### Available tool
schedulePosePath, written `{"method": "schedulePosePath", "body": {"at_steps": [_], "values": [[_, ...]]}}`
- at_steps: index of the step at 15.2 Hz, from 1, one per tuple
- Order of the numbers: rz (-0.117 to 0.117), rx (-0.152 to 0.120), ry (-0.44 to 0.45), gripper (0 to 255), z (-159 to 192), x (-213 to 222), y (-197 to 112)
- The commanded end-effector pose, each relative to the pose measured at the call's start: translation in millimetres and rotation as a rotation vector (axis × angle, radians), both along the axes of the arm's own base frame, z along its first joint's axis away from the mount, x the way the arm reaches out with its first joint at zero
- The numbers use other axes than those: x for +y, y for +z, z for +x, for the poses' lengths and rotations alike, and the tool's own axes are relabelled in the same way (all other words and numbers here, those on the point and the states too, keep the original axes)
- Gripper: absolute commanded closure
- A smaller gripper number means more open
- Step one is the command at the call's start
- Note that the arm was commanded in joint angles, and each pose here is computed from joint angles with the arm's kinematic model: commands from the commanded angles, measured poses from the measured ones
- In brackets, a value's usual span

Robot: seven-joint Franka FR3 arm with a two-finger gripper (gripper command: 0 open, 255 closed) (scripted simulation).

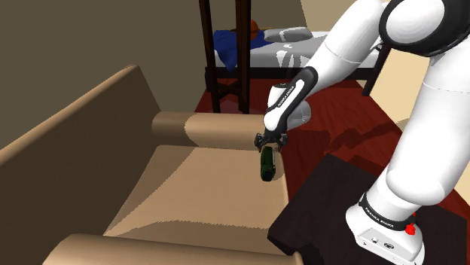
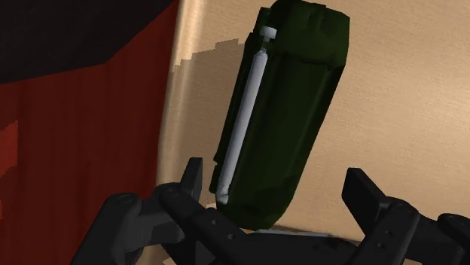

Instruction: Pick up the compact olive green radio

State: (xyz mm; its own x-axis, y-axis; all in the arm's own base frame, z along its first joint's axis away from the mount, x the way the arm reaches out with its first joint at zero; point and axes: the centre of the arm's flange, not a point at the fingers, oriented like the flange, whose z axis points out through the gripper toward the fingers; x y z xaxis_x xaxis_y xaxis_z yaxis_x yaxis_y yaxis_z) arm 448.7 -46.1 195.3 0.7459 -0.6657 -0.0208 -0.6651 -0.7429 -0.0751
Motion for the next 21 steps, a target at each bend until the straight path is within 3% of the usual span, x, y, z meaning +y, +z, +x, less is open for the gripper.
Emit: {"method": "schedulePosePath", "body": {"at_steps": [1,7,8,17,21], "values": [[0.000,0.000,-0.004,0,0,-1,-12],[0.000,0.000,-0.004,0,0,-1,-36],[0.000,0.000,-0.004,255,1,-2,-35],[0.000,0.000,-0.004,255,0,-1,-36],[0.000,0.000,-0.004,255,0,-1,-15]]}}
